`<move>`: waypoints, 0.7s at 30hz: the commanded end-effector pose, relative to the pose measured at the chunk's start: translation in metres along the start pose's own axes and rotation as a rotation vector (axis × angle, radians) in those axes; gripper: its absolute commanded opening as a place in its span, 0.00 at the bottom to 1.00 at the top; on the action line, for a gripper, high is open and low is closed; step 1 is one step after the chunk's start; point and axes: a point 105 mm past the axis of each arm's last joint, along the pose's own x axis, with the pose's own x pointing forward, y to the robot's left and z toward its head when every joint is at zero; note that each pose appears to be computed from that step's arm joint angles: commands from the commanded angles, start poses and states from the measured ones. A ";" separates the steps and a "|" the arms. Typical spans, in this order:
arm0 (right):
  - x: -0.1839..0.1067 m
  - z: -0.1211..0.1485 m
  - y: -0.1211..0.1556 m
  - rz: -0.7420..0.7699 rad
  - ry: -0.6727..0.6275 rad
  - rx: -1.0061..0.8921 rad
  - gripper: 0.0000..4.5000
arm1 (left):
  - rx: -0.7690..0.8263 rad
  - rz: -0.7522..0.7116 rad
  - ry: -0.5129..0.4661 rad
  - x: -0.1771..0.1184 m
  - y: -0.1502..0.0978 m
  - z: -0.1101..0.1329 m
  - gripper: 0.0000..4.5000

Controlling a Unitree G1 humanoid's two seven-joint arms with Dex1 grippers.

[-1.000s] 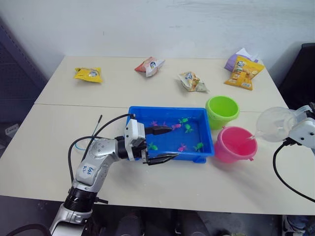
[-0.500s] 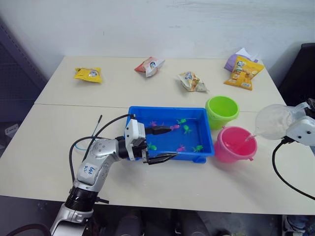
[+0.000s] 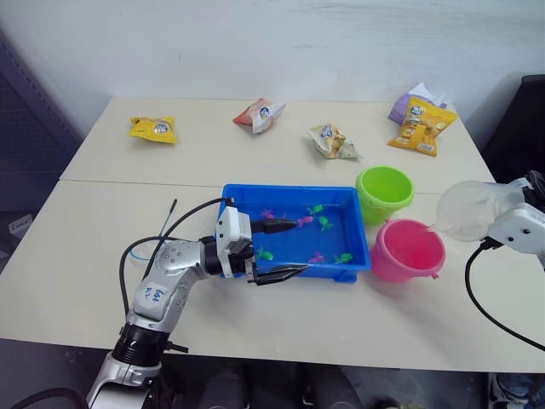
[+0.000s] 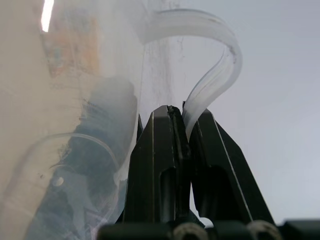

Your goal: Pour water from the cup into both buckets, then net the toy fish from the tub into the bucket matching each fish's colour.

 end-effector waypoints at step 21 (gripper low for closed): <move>0.004 0.007 -0.023 -0.078 -0.039 -0.009 0.04 | 0.078 -0.012 -0.034 0.009 0.002 0.012 1.00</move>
